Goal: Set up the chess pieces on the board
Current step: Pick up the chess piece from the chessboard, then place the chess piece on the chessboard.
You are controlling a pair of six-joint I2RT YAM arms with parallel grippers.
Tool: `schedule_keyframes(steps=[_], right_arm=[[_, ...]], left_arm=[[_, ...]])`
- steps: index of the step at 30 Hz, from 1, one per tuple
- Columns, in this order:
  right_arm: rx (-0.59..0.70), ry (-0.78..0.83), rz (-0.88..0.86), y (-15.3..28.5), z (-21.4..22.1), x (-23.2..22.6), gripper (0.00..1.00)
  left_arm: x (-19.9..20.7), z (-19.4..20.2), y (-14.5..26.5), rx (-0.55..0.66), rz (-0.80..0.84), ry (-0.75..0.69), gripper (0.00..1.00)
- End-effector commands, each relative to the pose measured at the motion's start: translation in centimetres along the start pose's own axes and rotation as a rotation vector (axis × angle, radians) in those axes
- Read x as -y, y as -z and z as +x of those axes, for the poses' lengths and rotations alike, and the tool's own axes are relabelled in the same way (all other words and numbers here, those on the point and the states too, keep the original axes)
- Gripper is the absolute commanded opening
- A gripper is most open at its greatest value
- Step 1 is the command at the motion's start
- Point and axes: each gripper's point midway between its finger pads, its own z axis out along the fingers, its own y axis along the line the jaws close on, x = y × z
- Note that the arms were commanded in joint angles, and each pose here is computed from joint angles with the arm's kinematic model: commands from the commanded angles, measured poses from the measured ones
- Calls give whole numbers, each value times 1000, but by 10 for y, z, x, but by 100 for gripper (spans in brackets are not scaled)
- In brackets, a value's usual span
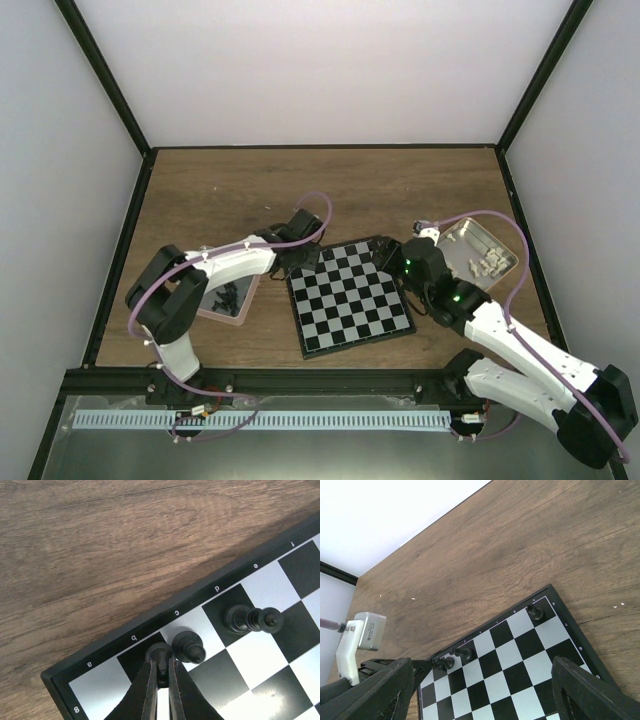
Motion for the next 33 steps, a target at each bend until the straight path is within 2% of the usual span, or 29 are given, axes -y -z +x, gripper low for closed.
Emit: schedule_keyframes(steps=[1, 7, 16, 23, 33], right_arm=[[42, -19, 11, 3, -9, 3, 77], [44, -18, 8, 3, -9, 2, 77], [41, -17, 6, 2, -9, 1, 77], [41, -18, 7, 3, -9, 2, 77], [36, -19, 5, 2, -7, 2, 77]], left_arm=[[0, -18, 0, 39, -15, 30, 4], [-13, -12, 4, 31, -75, 29, 4], [-1, -4, -1, -4, -4, 15, 4], [-11, 0, -3, -20, -60, 16, 4], [-7, 5, -1, -38, -35, 15, 12]])
